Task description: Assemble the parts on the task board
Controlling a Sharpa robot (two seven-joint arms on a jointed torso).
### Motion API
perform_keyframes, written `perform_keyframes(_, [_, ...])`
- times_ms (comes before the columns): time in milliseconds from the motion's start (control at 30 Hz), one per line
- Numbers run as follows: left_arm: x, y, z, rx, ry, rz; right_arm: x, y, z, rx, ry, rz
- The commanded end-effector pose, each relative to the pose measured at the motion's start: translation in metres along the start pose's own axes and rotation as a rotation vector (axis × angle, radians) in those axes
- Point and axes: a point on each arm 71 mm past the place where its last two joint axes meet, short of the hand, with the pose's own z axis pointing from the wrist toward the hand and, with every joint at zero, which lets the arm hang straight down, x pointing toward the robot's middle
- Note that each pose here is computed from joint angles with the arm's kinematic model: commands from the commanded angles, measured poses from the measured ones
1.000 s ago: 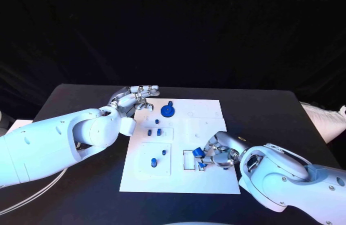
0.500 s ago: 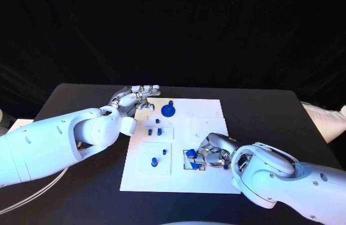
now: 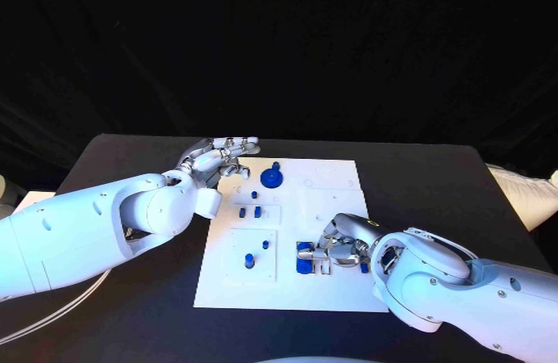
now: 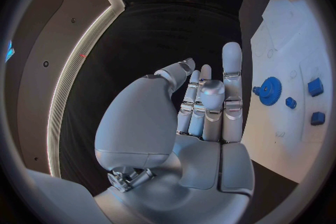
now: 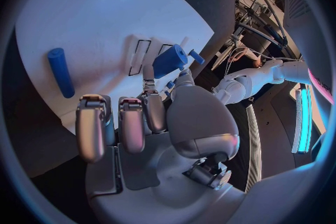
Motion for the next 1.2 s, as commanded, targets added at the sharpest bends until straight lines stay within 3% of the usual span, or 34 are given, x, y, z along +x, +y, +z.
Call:
perform_keyframes(33, [0.0028, -0.0007, 0.0000, 0.006, 0.022, -0.003, -0.002, 0.000, 0.000, -0.009, -0.028, -0.059])
perform_keyframes(433, [0.0019, -0.0008, -0.0004, 0.005, 0.022, -0.003, -0.003, 0.007, -0.007, -0.049, -0.048, -0.065])
perform_keyframes(833, [0.0022, -0.0007, -0.0003, 0.004, 0.023, -0.004, -0.005, 0.004, -0.005, -0.048, -0.069, -0.074])
perform_keyframes(1000, [0.0020, -0.0007, -0.0004, 0.004, 0.023, -0.004, -0.010, -0.003, -0.013, -0.050, -0.072, -0.002])
perform_keyframes(1200, [0.0010, -0.0008, -0.0008, 0.004, 0.020, -0.003, -0.026, -0.028, -0.029, -0.004, -0.081, 0.039])
